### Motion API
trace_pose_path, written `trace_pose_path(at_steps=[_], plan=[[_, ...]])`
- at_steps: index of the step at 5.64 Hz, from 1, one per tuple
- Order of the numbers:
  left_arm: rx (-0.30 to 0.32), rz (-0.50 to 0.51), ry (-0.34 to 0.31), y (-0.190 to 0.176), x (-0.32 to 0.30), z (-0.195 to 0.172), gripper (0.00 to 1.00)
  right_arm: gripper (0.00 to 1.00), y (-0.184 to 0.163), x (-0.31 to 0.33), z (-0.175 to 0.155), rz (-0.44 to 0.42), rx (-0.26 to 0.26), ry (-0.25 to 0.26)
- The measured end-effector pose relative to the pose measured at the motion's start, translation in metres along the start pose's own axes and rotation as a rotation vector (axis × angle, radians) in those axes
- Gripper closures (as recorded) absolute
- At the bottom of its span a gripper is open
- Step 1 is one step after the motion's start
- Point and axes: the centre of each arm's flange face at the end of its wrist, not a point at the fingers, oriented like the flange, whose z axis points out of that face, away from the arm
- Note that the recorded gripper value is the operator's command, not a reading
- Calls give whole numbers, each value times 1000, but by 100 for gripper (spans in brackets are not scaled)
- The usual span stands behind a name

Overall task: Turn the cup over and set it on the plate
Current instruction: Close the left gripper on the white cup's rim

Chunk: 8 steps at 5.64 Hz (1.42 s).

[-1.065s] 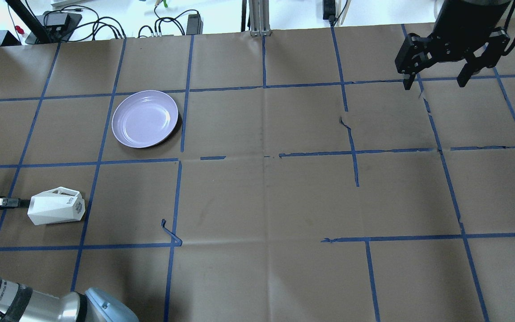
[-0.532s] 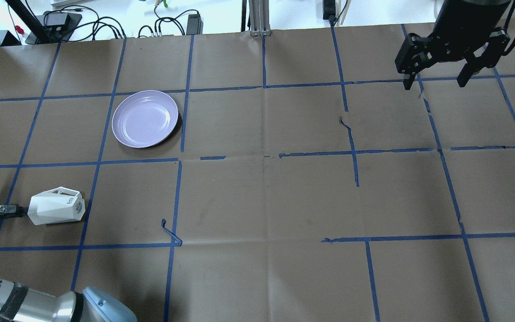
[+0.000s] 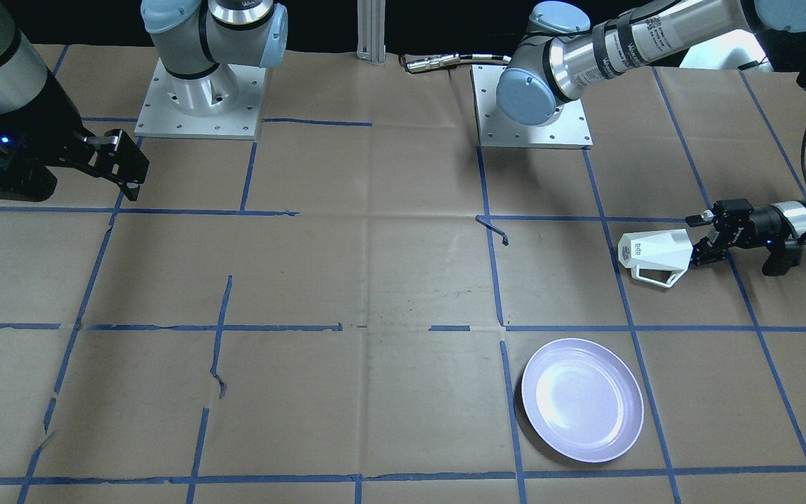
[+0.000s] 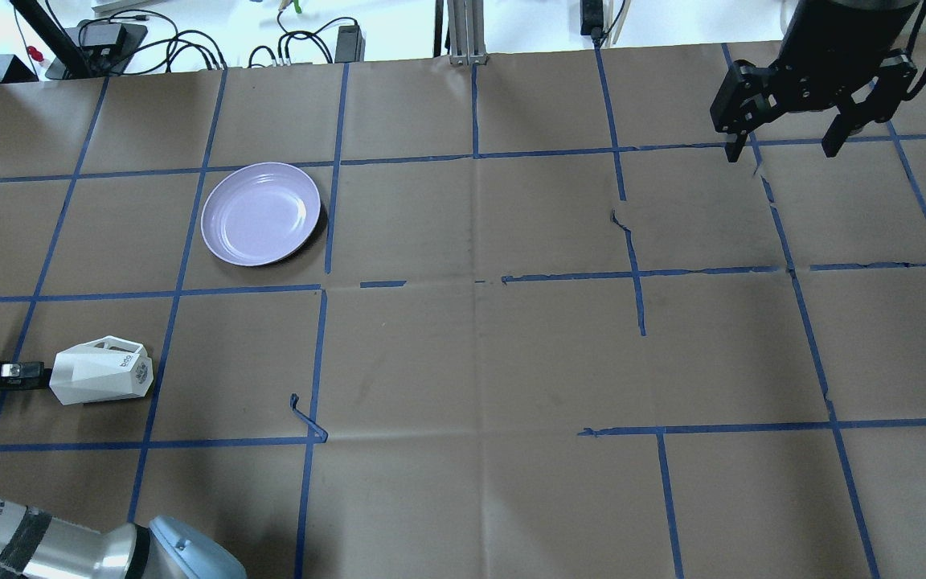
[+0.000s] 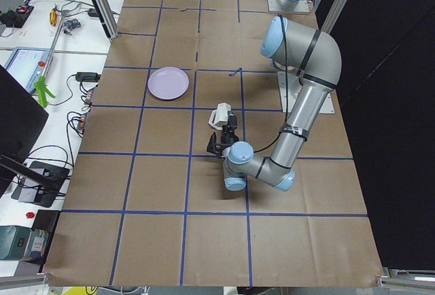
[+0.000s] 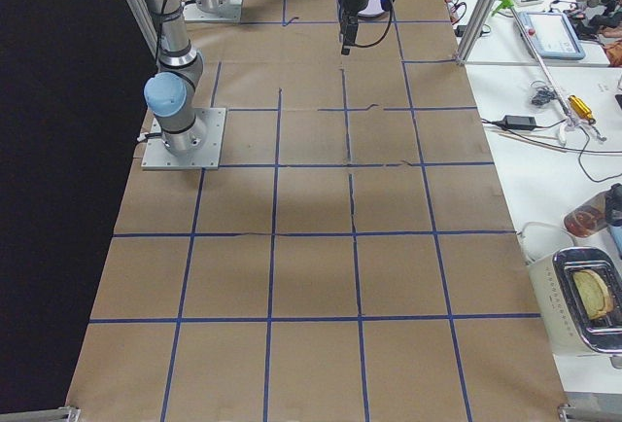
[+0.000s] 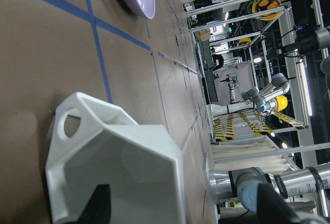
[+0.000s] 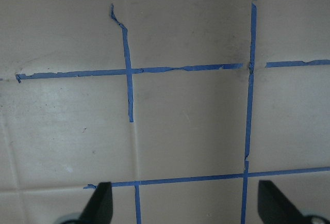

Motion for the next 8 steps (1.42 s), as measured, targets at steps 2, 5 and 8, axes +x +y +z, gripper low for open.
trace_pose_path(at_steps=[2, 5, 8], plan=[[27, -16, 21, -2, -1, 3, 52, 0, 0, 0, 0, 0, 0, 0], [22, -11, 21, -2, 3, 2, 100, 0, 0, 0, 0, 0, 1, 0], [19, -3, 0, -9, 20, -7, 100, 0, 0, 0, 0, 0, 0, 0]])
